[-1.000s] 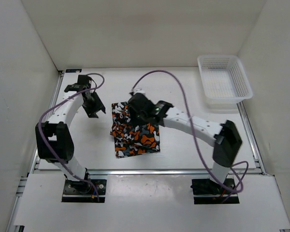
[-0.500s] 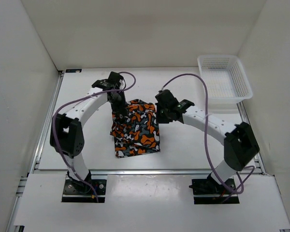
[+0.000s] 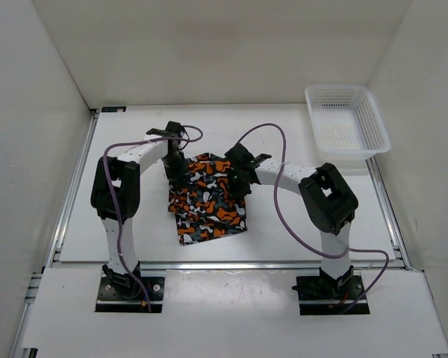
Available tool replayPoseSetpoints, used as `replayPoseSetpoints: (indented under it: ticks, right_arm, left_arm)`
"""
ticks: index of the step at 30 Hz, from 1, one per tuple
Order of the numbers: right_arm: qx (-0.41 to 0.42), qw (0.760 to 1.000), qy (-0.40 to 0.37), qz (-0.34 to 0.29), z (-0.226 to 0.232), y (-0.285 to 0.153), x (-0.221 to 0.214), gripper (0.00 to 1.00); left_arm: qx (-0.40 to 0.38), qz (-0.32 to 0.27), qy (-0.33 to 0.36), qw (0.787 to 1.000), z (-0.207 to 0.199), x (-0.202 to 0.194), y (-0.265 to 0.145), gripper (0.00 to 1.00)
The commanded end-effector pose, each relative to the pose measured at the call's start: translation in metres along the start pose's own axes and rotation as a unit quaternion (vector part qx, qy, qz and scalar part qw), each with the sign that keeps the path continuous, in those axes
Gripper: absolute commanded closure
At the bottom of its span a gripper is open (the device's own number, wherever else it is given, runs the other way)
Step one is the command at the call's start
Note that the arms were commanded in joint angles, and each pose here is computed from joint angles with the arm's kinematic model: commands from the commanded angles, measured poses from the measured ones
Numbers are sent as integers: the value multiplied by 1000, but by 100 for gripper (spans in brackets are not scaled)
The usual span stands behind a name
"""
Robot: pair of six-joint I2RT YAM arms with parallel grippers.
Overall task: Fold and stack the shorts
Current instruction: Fold the shorts
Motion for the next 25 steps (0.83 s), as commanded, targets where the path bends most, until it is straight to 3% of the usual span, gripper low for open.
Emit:
replayPoseSetpoints:
  ticks: [1,4,5,7,8,11,12,17,20,25]
  right_arm:
    - [14,999,-7,-28,8,-23,11,100]
    - [-3,996,-17,-92,6,-69,20,100]
    - [-15,994,-16,-103,4,-83,20,91]
    - [-42,985,-11,-164,-1,-125,26,67]
    - [-58,982,-8,-182,-5,-138,27,39]
    - [-96,966,4,-241,-19,-192,21,5]
    - [-122,956,14,-265,-32,-213,15,1]
    - [-196,927,71,-313,-77,-260,-14,1]
    - [-224,913,94,-328,-96,-273,-35,1]
    - [-231,905,106,-340,-113,-277,-61,1]
  left_arm:
    - [-1,-22,14,1000,2,8,-8,90]
    - [-27,-44,30,998,-7,15,-38,90]
    - [-34,-56,39,997,-10,17,-50,90]
    - [-61,-88,56,993,-20,18,-92,67]
    - [-69,-100,69,990,-24,16,-107,52]
    - [-100,-149,88,980,-26,8,-166,1]
    - [-108,-162,89,977,-25,5,-180,1]
    - [-147,-258,80,951,1,-36,-254,1]
    - [-156,-318,48,934,29,-64,-273,1]
    - [-164,-356,19,920,60,-101,-275,1]
Point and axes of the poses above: each gripper's point midway between its finger pads, its own y axis out along the fingers, its own z axis along the line the jaws close on, x = y × z, the point moved 7 cm from there along -y, back along the fingers, and after that the axes turned 2 degrees about -y, right-handed, at the moved point
